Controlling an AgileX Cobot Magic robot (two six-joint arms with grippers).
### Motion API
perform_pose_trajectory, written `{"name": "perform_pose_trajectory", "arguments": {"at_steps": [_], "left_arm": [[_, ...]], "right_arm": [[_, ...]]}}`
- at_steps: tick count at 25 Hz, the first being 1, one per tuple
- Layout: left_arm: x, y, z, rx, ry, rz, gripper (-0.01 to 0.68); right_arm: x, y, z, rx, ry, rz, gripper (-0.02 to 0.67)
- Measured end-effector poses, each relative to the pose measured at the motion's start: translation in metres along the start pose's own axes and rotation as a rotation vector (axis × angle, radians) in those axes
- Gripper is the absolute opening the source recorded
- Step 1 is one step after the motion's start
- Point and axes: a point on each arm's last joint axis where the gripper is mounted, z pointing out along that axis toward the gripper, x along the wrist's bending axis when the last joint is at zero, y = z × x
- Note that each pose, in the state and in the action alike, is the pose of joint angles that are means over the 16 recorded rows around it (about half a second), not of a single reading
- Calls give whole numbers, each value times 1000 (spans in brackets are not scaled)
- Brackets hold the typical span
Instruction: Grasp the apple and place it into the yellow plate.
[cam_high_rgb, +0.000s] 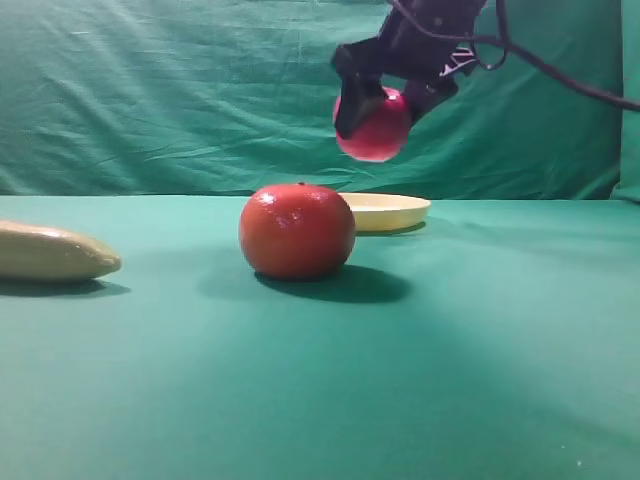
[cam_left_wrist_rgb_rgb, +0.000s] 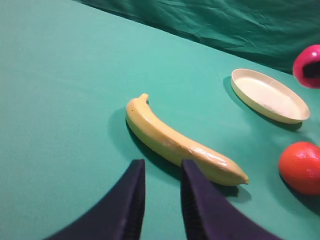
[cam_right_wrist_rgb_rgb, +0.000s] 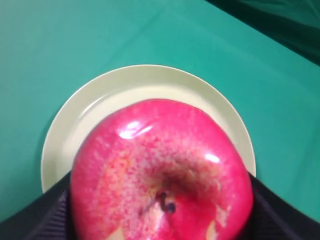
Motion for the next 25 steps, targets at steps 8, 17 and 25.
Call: {"name": "perform_pose_trajectory", "arguments": {"at_steps": [8,17,25], "left_arm": [[0,0,0,0,0,0,157],[0,0,0,0,0,0,157],[0,0,0,0,0,0,157]], "right_arm": [[0,-6,11,23,8,5,596],[-4,24,-45,-35,-9,-11,623],[-7,52,-146,-70,-21,15,340]]}}
